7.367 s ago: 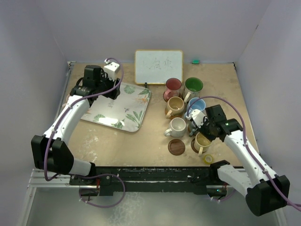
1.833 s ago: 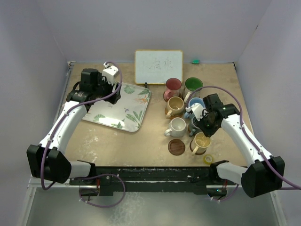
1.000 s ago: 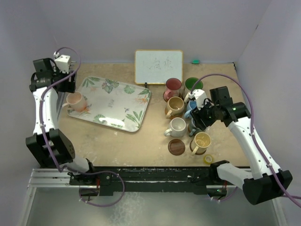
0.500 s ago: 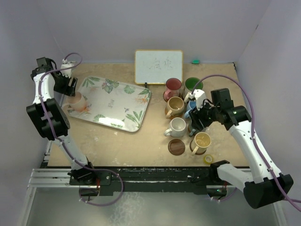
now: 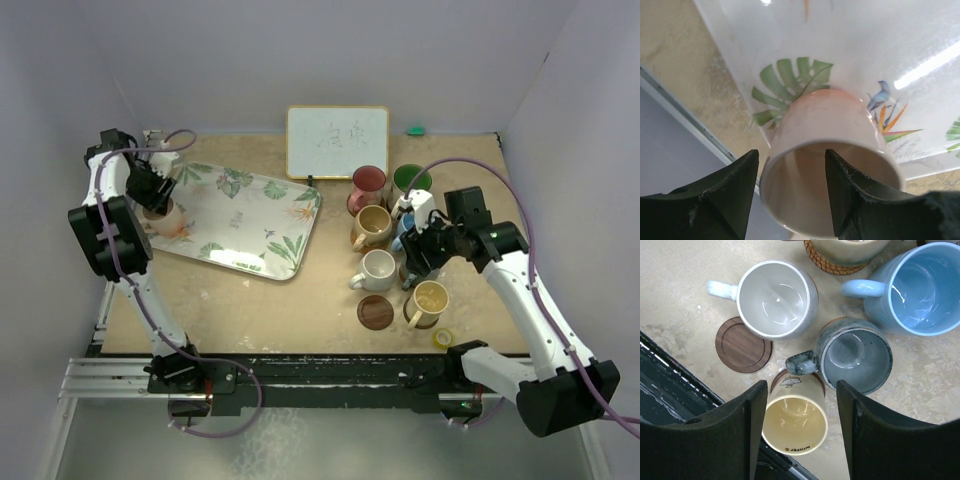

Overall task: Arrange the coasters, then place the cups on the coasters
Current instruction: Pick up the cup from the tray.

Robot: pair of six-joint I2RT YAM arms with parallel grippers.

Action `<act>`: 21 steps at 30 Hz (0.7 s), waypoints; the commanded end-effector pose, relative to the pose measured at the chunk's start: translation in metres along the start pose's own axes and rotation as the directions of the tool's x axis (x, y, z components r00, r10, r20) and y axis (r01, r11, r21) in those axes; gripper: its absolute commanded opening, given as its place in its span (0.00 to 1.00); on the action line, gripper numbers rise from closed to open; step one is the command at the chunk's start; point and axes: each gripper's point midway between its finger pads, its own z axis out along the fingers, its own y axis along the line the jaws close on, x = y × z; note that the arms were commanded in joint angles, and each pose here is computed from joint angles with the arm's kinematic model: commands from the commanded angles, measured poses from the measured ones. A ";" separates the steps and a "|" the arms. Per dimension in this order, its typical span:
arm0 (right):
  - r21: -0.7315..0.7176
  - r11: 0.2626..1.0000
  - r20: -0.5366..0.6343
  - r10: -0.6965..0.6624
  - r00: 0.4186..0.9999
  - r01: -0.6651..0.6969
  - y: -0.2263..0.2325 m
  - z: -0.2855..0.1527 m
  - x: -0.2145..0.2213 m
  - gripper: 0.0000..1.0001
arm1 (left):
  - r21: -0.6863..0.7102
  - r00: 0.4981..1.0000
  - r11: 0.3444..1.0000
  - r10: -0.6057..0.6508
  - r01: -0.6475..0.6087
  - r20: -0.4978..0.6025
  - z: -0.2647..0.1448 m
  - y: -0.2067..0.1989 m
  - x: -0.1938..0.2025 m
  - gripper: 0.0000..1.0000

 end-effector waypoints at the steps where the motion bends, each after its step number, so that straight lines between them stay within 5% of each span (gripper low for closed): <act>1: 0.014 1.000 0.009 0.007 1.000 -0.007 -0.003 0.002 -0.001 0.59 | 0.021 0.990 0.991 0.133 -0.134 0.040 -0.006 -0.007 -0.024 0.52; 21: 0.004 1.000 -0.003 0.008 1.000 -0.008 -0.001 0.005 0.002 0.58 | 0.102 0.973 0.967 0.233 -0.231 -0.001 -0.013 -0.030 -0.026 0.16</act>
